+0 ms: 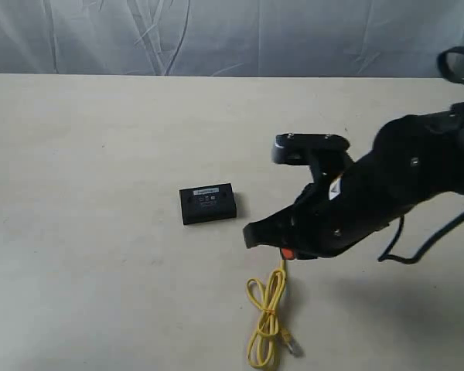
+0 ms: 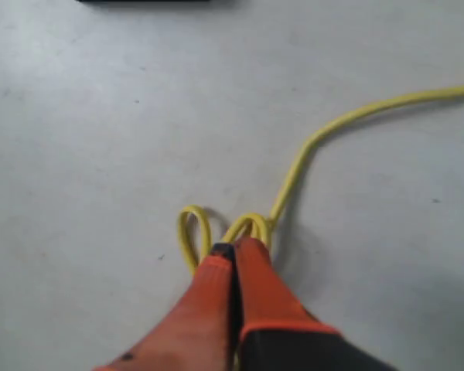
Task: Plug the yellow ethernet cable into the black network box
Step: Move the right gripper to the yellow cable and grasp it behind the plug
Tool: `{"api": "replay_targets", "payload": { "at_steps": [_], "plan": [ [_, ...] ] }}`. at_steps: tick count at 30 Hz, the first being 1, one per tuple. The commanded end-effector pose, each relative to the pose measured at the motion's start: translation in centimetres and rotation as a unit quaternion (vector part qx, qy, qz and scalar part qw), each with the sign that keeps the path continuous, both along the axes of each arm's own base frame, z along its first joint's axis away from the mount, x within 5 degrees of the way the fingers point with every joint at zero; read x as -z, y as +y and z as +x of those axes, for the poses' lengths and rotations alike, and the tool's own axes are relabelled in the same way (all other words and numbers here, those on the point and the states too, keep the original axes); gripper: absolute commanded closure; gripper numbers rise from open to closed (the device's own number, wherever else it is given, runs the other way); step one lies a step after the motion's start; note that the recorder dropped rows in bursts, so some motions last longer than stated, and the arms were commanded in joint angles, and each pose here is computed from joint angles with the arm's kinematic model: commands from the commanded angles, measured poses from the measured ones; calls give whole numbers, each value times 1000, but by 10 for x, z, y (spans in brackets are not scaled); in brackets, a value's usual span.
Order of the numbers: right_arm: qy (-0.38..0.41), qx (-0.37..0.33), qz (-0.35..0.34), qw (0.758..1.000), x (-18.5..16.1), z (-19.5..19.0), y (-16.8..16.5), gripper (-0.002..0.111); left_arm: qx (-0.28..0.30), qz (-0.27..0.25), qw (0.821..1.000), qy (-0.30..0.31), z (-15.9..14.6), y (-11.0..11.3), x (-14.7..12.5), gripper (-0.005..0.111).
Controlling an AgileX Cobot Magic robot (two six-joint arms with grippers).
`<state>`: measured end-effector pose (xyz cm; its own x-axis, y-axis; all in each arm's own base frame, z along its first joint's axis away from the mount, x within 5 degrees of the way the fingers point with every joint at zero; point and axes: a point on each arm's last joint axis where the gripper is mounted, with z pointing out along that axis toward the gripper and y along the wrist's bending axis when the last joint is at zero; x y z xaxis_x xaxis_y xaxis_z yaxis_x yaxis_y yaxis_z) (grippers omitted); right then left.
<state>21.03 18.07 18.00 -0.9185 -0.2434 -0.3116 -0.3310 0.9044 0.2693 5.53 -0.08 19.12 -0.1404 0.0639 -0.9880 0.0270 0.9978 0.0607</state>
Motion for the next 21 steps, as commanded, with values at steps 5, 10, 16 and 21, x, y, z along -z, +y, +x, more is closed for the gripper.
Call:
{"api": "replay_targets", "payload": {
  "at_steps": [5, 10, 16, 21],
  "plan": [
    [5, 19, -65, 998, 25, 7, 27, 108, -2, 1, 1000, -2, 0, 0, -2, 107],
    [-13, 68, -116, 991, 32, 19, 27, 108, -2, 1, 1000, -2, 0, 0, -2, 107],
    [-16, 111, -93, 989, 40, 25, 32, 94, -2, 1, 1000, -2, 0, 0, -2, 107],
    [-11, 127, -115, 985, 58, 29, 32, 61, -2, 1, 1000, -2, 0, 0, -2, 107]
  ]
}}
